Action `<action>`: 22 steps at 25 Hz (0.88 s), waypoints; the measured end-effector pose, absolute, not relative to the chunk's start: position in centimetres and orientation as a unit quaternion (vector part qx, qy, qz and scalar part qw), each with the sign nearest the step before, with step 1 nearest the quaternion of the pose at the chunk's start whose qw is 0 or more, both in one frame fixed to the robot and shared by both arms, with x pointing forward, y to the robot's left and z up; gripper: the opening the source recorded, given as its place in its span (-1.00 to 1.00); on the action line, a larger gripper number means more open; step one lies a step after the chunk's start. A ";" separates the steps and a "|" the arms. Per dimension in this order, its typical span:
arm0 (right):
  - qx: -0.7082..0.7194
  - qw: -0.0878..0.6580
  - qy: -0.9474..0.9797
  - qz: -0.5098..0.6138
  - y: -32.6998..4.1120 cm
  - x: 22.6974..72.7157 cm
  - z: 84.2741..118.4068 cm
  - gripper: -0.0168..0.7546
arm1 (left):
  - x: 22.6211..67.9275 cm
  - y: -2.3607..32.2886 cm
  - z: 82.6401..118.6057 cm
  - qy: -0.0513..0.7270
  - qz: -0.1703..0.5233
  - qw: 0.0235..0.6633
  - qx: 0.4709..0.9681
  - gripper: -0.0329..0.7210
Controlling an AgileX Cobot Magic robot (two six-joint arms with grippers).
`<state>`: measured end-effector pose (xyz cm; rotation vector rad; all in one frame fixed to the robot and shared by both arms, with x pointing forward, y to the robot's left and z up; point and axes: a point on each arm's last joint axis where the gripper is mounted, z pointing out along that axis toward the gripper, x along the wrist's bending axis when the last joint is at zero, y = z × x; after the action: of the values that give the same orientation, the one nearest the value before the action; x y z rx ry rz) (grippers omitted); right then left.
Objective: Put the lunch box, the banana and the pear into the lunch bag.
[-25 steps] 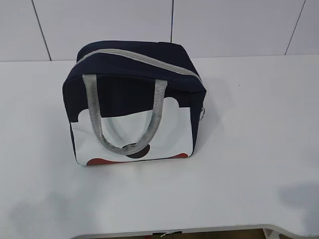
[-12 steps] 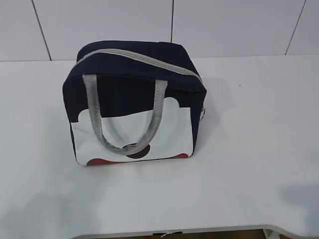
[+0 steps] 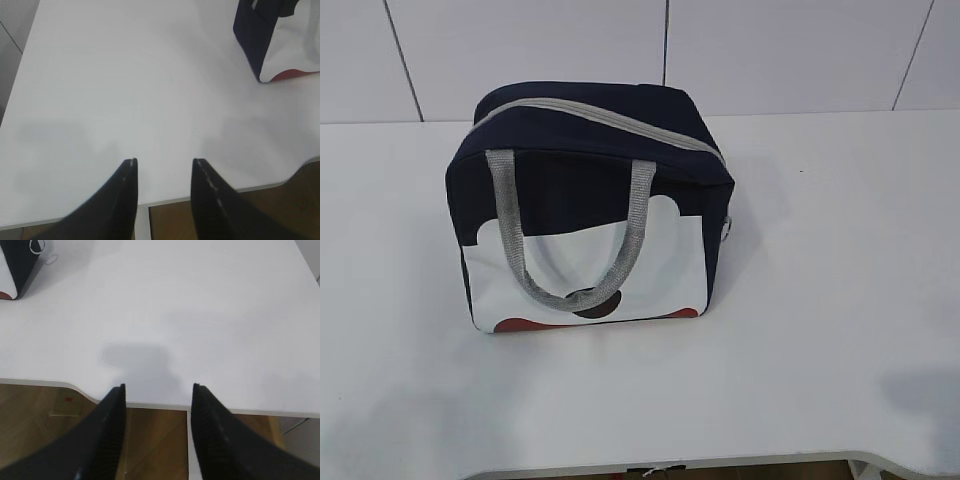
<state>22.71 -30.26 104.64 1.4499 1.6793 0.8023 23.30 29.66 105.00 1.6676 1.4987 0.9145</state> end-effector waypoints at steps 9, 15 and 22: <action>0.568 0.381 0.658 0.314 -30.3 22.7 104.6 0.00 | 23.3 29.7 105.0 0.579 0.353 0.352 0.645 -0.24; 0.569 0.381 0.658 0.315 -30.3 22.7 104.6 0.00 | 23.3 29.7 105.0 0.579 0.353 0.352 0.645 -0.24; 0.568 0.382 0.657 0.315 -30.3 22.7 104.7 0.00 | 23.3 29.7 105.0 0.579 0.353 0.352 0.645 -0.24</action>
<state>22.72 -30.26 104.65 1.4501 1.6773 0.8041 23.30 29.66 105.00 1.6676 1.4987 0.9145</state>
